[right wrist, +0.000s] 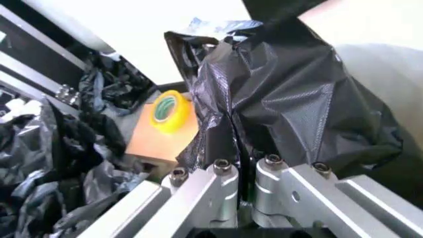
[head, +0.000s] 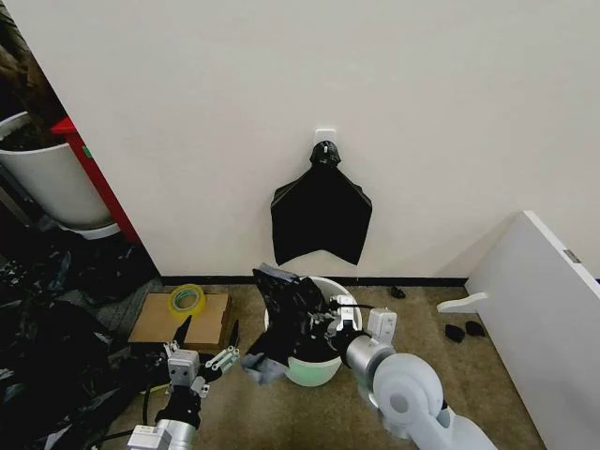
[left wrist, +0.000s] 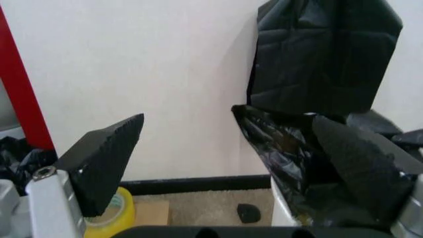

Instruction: Place the garbage bag over the trash bin.

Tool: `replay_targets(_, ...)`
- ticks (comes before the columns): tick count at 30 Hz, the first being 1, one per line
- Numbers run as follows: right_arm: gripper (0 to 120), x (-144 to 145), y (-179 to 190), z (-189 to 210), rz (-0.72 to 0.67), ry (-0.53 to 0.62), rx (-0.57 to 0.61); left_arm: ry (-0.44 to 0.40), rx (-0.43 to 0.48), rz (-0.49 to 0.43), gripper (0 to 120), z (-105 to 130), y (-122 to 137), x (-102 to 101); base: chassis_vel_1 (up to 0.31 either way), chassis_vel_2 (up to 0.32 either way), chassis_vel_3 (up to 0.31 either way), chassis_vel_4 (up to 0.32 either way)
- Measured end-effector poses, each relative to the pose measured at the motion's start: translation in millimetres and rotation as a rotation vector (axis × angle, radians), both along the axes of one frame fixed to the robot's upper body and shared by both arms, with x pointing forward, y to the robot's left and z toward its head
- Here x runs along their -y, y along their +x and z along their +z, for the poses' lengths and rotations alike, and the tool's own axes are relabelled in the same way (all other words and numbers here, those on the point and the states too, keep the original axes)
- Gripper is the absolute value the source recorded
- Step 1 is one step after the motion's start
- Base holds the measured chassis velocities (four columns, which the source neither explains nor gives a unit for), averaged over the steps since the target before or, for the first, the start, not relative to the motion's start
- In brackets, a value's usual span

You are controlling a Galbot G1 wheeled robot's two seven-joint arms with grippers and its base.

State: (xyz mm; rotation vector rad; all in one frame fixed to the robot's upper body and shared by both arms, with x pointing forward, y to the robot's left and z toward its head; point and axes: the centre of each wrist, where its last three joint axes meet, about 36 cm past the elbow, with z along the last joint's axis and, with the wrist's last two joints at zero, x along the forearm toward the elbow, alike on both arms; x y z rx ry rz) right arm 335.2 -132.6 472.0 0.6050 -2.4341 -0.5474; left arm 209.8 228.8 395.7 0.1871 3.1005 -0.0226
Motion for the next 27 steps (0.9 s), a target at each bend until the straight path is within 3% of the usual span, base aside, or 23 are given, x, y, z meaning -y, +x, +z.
replay_targets(10, 0, -6, 1, 12, 0.020, 0.060, 0.019, -0.009, 0.043, -0.041, 100, 30, 3, 3, 0.000, 0.000, 0.000, 0.000)
replay_targets(14, 0, -14, 5, -1, 0.035, 0.040, 0.000, -0.019, 0.017, -0.070, 100, 31, 4, 4, 0.000, 0.000, 0.000, 0.000)
replay_targets(21, 0, -23, 10, -9, 0.042, 0.027, -0.006, -0.108, -0.118, -0.114, 99, 27, 13, -1, 0.000, 0.000, 0.000, 0.000)
replay_targets(23, 0, -21, 9, -10, 0.043, 0.015, -0.006, -0.148, -0.205, -0.145, 99, 27, 26, -6, 0.000, 0.000, 0.000, 0.000)
replay_targets(27, 0, -18, 8, -11, 0.040, 0.009, -0.009, -0.192, -0.294, -0.200, 99, 34, 44, -9, 0.000, 0.000, 0.000, 0.000)
